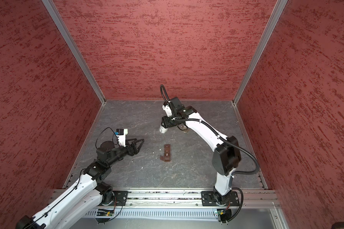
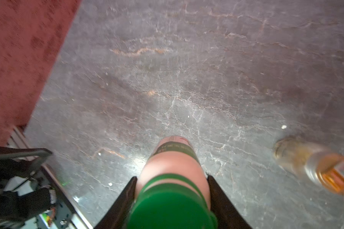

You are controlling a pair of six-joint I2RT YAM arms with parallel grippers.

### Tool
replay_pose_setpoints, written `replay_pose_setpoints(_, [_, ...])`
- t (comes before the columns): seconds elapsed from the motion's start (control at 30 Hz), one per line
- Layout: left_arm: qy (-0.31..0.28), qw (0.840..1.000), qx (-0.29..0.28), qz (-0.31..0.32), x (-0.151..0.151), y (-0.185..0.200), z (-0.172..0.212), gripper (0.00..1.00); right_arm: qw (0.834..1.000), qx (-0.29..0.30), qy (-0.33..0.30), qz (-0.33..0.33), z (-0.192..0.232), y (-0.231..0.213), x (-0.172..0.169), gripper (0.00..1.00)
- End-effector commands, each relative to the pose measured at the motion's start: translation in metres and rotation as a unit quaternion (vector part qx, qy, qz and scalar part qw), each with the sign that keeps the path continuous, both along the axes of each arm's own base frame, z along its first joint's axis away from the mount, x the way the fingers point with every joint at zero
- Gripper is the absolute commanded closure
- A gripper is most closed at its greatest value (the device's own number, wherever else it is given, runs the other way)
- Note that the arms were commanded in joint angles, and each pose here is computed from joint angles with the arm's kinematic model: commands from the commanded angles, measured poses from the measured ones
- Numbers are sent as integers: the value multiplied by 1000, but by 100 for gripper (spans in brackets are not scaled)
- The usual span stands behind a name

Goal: Sort the pills into containers
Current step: 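Carry the bottle toward the left gripper while left gripper reaches to meet it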

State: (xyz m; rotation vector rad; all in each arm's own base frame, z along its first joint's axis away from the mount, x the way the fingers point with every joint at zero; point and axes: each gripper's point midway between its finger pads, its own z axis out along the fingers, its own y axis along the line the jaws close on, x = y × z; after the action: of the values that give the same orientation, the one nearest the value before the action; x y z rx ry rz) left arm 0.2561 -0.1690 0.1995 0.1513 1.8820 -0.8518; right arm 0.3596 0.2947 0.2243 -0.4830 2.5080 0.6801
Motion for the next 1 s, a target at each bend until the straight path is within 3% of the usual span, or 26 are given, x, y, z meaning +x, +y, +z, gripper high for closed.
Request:
replay_pose_setpoints(0.0, [-99,995,14,-28,3,-16,26,25,996,71,-6,-59,29,-4,-11,68])
replay_pose_setpoints(0.2, [-242,961,41,-128,-22,-64,45,24,991,115,9,-69,40,-20,-46,68])
replay_pose_setpoints(0.4, [-298,936,58,-179,-24,-94,39,21,985,149,25,-83,40,-35,-78,68])
replay_pose_setpoints(0.77, [-345,892,75,-284,-39,-140,22,10,981,165,62,-80,25,-47,-111,68])
replay_pose_setpoints(0.97, [-352,882,75,-305,-44,-158,16,11,978,176,78,-78,21,-45,-117,68])
